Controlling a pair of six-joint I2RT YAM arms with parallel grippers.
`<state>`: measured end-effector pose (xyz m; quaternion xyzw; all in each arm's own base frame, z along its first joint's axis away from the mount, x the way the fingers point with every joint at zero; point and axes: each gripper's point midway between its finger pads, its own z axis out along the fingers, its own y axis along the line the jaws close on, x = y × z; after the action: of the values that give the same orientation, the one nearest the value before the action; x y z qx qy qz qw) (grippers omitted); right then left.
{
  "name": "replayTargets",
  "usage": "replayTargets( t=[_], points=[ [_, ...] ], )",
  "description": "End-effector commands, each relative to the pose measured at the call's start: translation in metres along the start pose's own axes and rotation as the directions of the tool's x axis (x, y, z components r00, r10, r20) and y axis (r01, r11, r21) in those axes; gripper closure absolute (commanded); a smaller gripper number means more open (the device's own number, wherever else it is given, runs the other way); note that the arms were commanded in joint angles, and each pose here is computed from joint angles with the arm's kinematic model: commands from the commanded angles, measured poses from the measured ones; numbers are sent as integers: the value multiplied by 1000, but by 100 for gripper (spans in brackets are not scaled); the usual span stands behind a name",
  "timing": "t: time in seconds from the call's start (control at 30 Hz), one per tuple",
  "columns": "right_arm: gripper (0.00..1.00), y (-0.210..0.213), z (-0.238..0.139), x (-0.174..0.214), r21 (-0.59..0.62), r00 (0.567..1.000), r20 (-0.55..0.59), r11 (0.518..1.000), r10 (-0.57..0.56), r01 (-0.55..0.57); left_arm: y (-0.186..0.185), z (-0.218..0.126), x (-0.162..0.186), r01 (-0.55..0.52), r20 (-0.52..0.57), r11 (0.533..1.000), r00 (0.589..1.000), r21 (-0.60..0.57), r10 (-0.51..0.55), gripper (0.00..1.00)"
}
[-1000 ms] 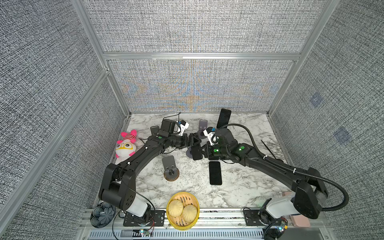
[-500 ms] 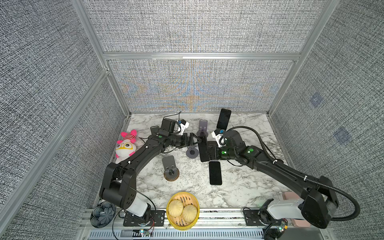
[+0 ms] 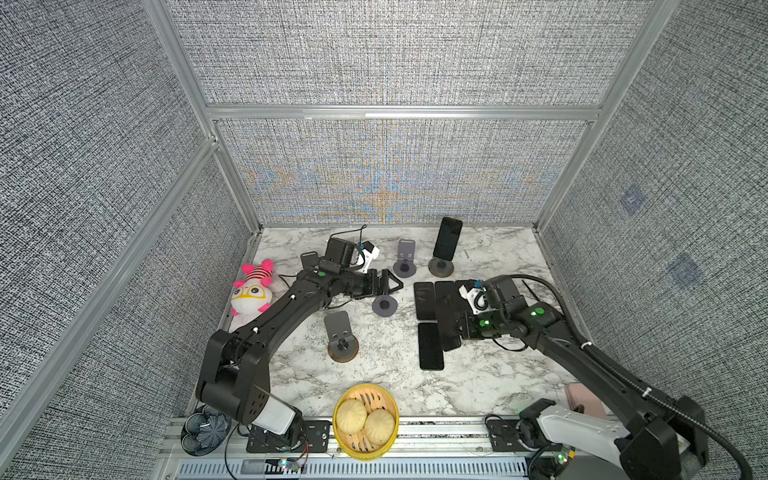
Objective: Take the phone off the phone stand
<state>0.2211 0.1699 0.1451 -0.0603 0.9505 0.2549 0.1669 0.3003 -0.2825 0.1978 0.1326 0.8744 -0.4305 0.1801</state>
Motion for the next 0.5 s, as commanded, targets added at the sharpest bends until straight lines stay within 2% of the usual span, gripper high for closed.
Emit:
replayTargets(
  t=[0.0, 0.23, 0.37, 0.47],
  points=[
    [100, -14, -6, 31, 35, 995, -90, 998, 50, -47, 1, 8, 16, -2, 14, 998, 1000, -70, 3, 2],
    [100, -35, -5, 58, 63, 983, -119, 989, 138, -131, -24, 31, 50, -49, 17, 997, 999, -64, 50, 1],
    [100, -30, 5, 56, -25, 982, -111, 988, 151, -154, -25, 55, 70, -8, 2, 999, 1000, -36, 8, 2],
    [100, -31, 11, 52, -77, 978, -109, 980, 177, -186, -13, 71, 81, 14, 17, 998, 1000, -66, -13, 1]
  ],
)
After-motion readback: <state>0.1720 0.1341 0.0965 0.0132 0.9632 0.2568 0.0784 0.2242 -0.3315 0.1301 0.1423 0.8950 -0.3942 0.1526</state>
